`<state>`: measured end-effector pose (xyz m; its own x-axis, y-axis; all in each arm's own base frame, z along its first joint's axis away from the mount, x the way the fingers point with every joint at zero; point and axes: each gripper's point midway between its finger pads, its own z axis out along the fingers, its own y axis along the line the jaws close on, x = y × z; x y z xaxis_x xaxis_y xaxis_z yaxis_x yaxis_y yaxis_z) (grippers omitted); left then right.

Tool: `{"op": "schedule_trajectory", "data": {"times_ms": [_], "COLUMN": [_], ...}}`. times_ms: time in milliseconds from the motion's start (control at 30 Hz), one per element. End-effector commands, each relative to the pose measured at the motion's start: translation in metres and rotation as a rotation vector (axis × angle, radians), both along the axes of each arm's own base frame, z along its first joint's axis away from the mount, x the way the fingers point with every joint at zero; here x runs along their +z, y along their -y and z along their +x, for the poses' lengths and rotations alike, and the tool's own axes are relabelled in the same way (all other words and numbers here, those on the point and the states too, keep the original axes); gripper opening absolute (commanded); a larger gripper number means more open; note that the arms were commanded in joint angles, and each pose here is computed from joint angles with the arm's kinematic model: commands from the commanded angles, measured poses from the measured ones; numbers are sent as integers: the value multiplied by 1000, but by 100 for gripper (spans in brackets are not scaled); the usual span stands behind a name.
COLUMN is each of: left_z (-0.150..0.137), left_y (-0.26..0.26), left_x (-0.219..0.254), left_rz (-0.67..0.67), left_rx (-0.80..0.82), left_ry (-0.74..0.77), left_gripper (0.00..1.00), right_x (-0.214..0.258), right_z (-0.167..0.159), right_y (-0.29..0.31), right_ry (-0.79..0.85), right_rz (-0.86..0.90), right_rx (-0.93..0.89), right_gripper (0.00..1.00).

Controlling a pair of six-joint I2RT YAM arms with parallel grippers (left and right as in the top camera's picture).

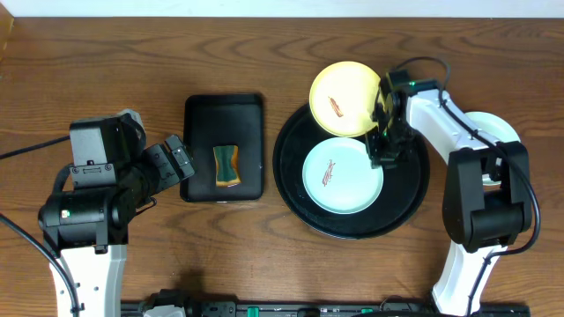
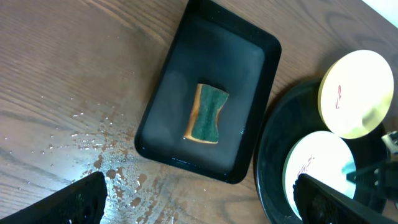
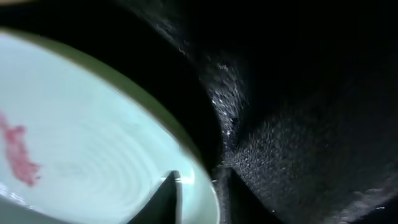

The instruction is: Clean dirty plates on tray and stack at the side

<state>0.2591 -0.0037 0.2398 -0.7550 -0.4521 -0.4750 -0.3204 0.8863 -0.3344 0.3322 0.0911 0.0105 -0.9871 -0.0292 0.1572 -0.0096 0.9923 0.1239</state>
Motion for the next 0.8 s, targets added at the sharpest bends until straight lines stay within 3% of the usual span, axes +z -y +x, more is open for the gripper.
{"op": "schedule_trajectory", "data": {"times_ms": [0,100,400,600,767], "left_z": [2,2,2,2,2], "left_y": [-2,-2,-2,-2,-2], "left_x": [7,7,7,7,7], "left_rz": [13,13,13,13,13], "left_rx": [-3,-3,-3,-3,-3], "left_ry": [19,19,19,19,19], "left_gripper": [96,97,96,96,96], "right_x": [-6,-8,-3,-6,-7], "right_z": [-11,-17,-5,4,-1], "right_y": [0,15,45,16,-3], "right_ry": [-24,-41,39,99,85], "right_rz": [1,-93,-367,-314,-201], "right_rx": [24,43,156,308,297], "right_gripper": [11,2,1,1,5]}}
